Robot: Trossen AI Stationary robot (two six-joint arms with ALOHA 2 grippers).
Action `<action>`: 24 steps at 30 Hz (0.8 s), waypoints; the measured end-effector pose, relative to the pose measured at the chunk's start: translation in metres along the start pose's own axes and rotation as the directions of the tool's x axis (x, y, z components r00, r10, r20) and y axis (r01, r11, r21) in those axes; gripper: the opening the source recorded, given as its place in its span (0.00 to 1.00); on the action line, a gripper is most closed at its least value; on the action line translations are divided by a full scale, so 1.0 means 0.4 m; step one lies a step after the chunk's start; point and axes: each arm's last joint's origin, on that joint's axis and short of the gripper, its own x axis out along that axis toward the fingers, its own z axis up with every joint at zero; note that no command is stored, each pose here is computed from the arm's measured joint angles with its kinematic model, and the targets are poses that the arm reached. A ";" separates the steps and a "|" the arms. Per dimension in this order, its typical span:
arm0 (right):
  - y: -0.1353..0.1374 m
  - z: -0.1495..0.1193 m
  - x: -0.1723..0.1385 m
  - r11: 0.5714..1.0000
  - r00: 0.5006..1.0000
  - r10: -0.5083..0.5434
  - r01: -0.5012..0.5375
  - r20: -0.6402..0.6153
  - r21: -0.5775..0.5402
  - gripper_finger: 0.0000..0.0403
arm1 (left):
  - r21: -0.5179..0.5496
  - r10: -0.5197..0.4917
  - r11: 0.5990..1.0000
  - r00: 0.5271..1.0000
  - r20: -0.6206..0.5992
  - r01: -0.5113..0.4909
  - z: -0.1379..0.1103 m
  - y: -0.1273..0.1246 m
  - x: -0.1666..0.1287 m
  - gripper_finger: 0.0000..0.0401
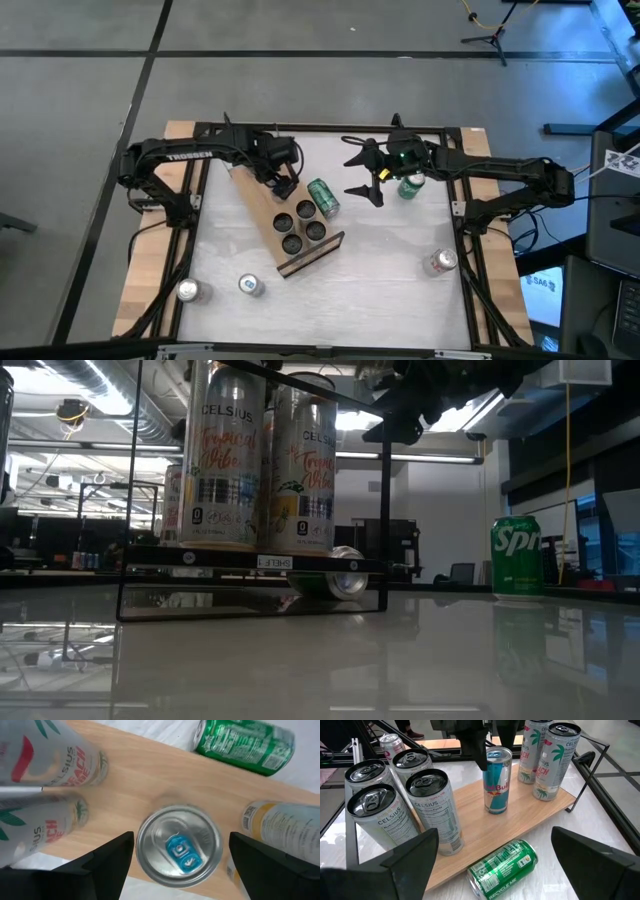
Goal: Place canned beverage on shelf
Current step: Put the white blue soda can on the shelf
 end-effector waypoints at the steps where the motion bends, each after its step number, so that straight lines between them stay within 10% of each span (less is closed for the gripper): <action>1: 0.000 0.000 0.000 1.000 1.000 0.000 0.000 0.000 0.000 0.94 | 0.001 0.003 1.000 1.000 -0.004 -0.003 -0.001 0.000 0.002 0.79; 24: 0.000 0.000 0.000 1.000 1.000 0.000 0.000 0.000 0.000 0.94 | 0.106 0.020 0.994 1.000 0.004 -0.020 0.006 0.012 0.005 0.53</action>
